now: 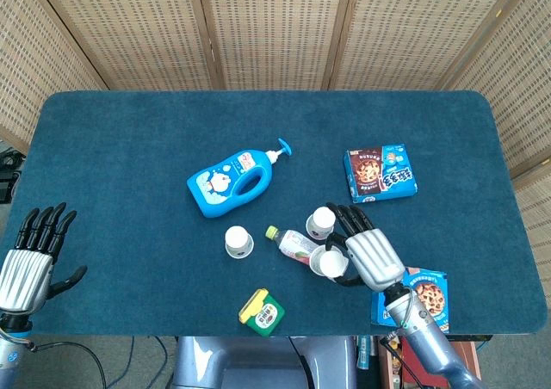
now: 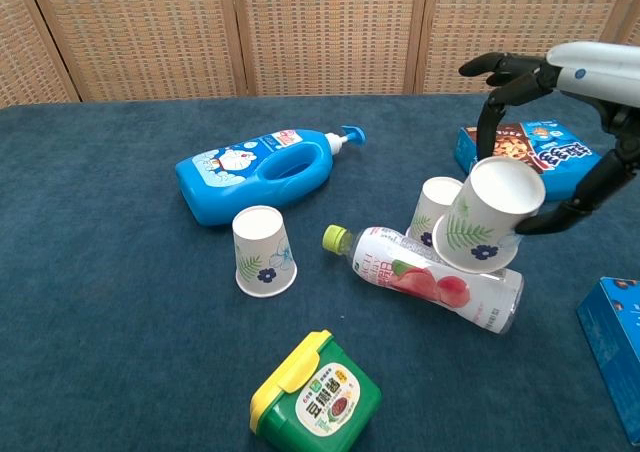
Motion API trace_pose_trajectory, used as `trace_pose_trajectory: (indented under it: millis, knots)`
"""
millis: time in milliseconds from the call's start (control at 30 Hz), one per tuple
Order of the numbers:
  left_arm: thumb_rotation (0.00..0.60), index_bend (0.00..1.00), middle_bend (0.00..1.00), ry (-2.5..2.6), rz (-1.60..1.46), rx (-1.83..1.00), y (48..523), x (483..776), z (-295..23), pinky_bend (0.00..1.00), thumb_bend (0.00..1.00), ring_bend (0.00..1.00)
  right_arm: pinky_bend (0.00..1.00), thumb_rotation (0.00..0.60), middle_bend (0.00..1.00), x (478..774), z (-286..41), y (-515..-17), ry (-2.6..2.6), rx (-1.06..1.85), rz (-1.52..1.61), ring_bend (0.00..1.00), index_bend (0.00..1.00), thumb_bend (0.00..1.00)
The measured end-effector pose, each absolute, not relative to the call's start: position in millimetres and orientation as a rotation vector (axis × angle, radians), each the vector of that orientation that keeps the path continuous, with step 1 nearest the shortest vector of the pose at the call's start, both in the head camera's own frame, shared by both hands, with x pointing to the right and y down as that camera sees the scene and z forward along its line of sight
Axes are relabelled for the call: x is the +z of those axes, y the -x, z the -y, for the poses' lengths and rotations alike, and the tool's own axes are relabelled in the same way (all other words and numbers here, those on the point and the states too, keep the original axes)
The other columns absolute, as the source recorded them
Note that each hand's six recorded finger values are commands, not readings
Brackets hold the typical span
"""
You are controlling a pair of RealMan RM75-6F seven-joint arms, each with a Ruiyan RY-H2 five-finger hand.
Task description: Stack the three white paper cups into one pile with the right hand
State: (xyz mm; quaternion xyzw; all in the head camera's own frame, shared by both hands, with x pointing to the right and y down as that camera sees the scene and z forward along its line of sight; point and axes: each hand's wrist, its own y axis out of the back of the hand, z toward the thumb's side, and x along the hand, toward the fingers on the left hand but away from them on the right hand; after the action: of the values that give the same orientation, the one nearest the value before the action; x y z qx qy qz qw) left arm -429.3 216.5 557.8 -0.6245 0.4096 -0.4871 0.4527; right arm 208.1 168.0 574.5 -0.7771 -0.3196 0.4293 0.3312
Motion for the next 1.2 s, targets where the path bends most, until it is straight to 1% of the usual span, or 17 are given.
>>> trace_pose_trajectory:
  millis: [133, 433, 633, 833, 1200]
  knots:
    - [0.6, 0.0, 0.0, 1.542, -1.009, -1.204, 429.4, 558.1, -216.8, 0.0, 0.21, 0.0, 0.0, 0.6, 0.09, 574.7, -157.6, -204.5, 2.019, 1.12, 0.85, 0.0, 0.54, 0.1]
    - [0.6, 0.0, 0.0, 1.541, -1.004, -1.217, 430.1, 561.4, -215.8, 0.0, 0.21, 0.0, 0.0, 0.6, 0.1, 596.9, -131.1, -197.8, 1.987, 1.146, 0.9, 0.0, 0.54, 0.1]
    - [0.6, 0.0, 0.0, 1.541, -1.002, -1.225, 430.5, 563.4, -215.1, 0.0, 0.21, 0.0, 0.0, 0.6, 0.1, 605.2, -112.5, -194.1, 1.952, 1.153, 0.939, 0.0, 0.54, 0.1]
    - [0.6, 0.0, 0.0, 1.54, -1.003, -1.228, 430.8, 564.5, -214.3, 0.0, 0.21, 0.0, 0.0, 0.6, 0.1, 611.5, -101.2, -195.7, 1.944, 1.18, 0.961, 0.0, 0.54, 0.1]
    - [0.6, 0.0, 0.0, 1.543, -0.985, -1.243, 429.5, 570.2, -213.8, 0.0, 0.21, 0.0, 0.0, 0.6, 0.1, 634.9, -86.2, -210.4, 1.938, 1.273, 0.997, 0.0, 0.54, 0.1]
